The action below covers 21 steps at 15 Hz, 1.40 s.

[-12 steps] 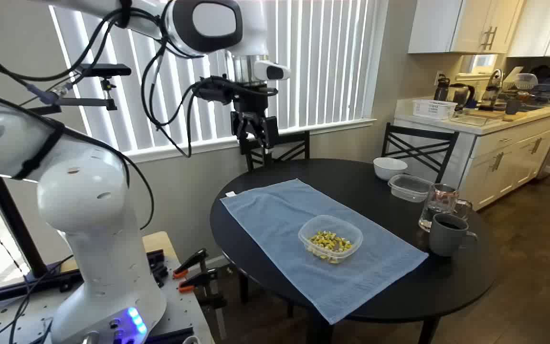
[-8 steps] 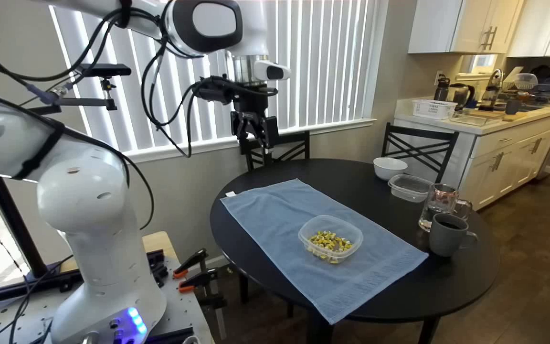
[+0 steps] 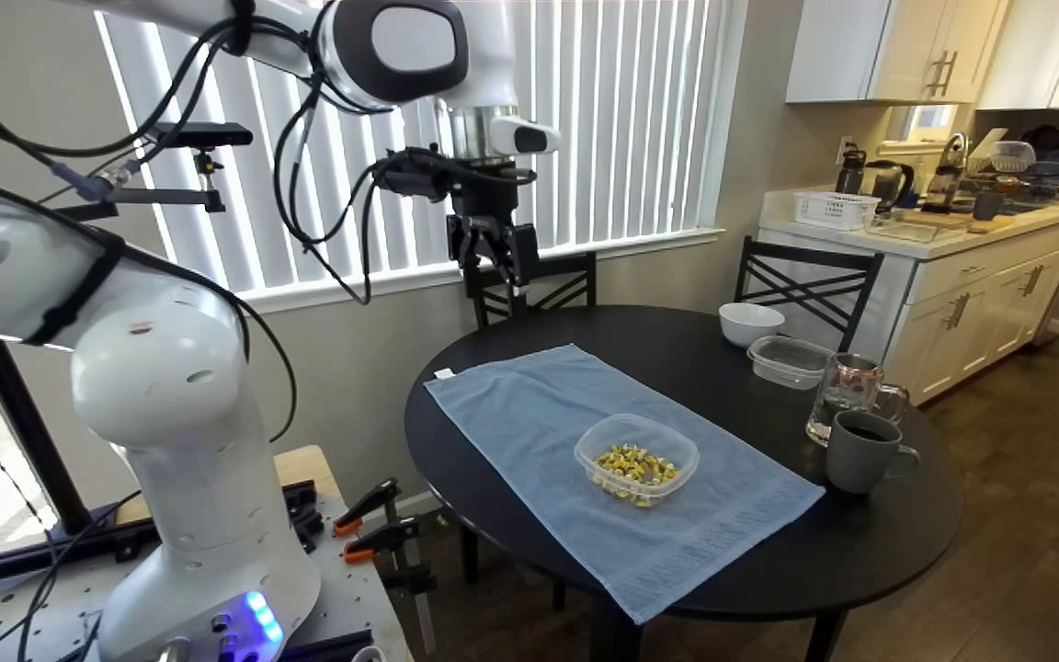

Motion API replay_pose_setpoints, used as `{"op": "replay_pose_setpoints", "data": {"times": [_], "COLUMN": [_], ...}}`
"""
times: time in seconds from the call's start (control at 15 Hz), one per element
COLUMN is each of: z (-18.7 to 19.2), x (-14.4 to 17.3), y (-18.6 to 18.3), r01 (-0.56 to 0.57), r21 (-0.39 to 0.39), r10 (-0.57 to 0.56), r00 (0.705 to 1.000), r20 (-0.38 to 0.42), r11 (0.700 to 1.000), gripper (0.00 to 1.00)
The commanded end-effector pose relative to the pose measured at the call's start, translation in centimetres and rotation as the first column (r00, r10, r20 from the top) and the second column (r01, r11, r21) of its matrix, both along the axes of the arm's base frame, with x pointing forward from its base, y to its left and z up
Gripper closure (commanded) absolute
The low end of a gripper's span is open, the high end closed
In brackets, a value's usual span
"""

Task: Take the candy out of the bowl

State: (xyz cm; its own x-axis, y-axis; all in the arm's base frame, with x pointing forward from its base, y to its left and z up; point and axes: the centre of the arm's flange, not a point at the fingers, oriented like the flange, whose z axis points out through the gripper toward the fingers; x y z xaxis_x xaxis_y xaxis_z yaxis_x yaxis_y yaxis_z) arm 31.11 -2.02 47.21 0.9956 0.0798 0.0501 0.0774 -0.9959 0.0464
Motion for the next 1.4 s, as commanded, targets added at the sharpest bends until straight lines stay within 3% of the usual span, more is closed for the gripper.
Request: {"op": "replay_pose_setpoints", "data": {"times": [0.0, 0.33, 0.73, 1.07, 1.33], "z": [-5.0, -13.1, -16.8, -19.3, -21.7], "x": [3.5, 8.1, 12.9, 15.6, 17.2], "y": [-0.8, -2.2, -2.1, 0.7, 4.3], "r01": [0.053, 0.039, -0.146, -0.198, -0.188], "r21": [-0.083, -0.120, -0.228, -0.279, -0.362], "r10": [-0.051, -0.030, 0.163, 0.219, 0.223], "r00": [0.998, 0.997, 0.985, 0.975, 0.973], "r20": [0.025, 0.076, 0.058, 0.045, 0.057], "r11": [0.995, 0.992, 0.963, 0.940, 0.913], "gripper": [0.00, 0.00, 0.00, 0.00, 0.00]}}
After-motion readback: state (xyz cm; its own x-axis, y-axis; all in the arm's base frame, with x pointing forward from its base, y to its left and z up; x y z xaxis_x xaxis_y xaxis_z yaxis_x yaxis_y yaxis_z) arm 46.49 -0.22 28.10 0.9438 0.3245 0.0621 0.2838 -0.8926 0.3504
